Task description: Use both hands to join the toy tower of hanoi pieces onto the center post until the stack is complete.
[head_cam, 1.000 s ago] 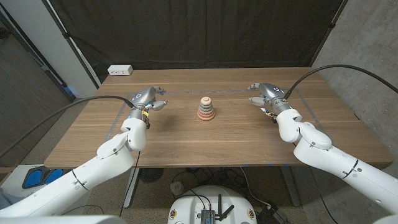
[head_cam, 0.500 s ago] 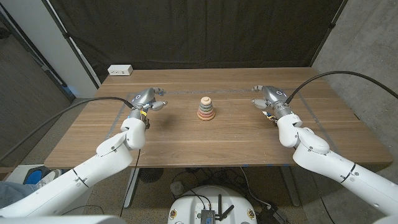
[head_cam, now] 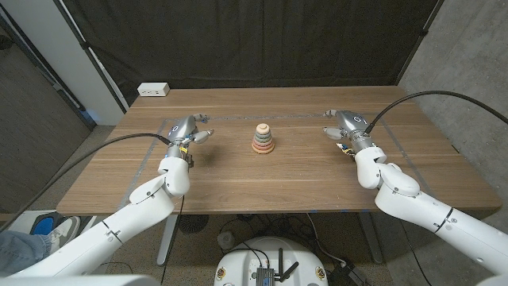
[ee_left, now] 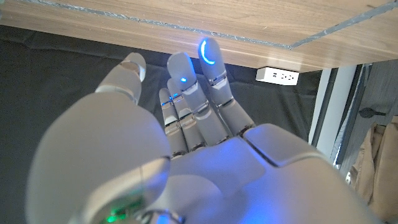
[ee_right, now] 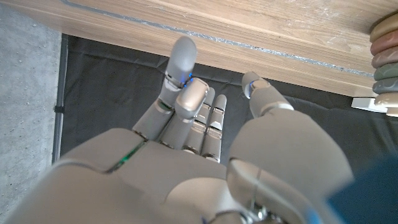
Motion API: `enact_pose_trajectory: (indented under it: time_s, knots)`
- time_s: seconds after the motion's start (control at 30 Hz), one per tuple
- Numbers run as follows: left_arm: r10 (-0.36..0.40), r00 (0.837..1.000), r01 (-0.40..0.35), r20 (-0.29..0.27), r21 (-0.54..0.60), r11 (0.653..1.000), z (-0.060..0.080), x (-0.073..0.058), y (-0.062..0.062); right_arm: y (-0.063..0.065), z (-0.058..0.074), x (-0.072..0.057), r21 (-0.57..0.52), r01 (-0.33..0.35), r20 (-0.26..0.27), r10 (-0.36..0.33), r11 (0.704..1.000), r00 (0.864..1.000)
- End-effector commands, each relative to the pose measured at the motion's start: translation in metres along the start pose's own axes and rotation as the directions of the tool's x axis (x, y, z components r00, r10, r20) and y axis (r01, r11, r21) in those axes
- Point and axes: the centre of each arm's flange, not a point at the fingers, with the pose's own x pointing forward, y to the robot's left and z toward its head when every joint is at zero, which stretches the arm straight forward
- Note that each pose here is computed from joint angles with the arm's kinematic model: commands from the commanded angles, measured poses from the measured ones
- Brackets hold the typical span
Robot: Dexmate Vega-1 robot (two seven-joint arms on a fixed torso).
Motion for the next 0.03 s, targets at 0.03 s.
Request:
enact_pose_trajectory:
  time_s: [0.03]
  knots:
    - [0.004, 1.0, -0.005, -0.021, -0.017, 1.0, -0.0033, 0.0035, -0.0095, 0.0029, 0.0008, 0.0055, 0.015, -0.005, -0.004, 0.005, 1.0, 1.0]
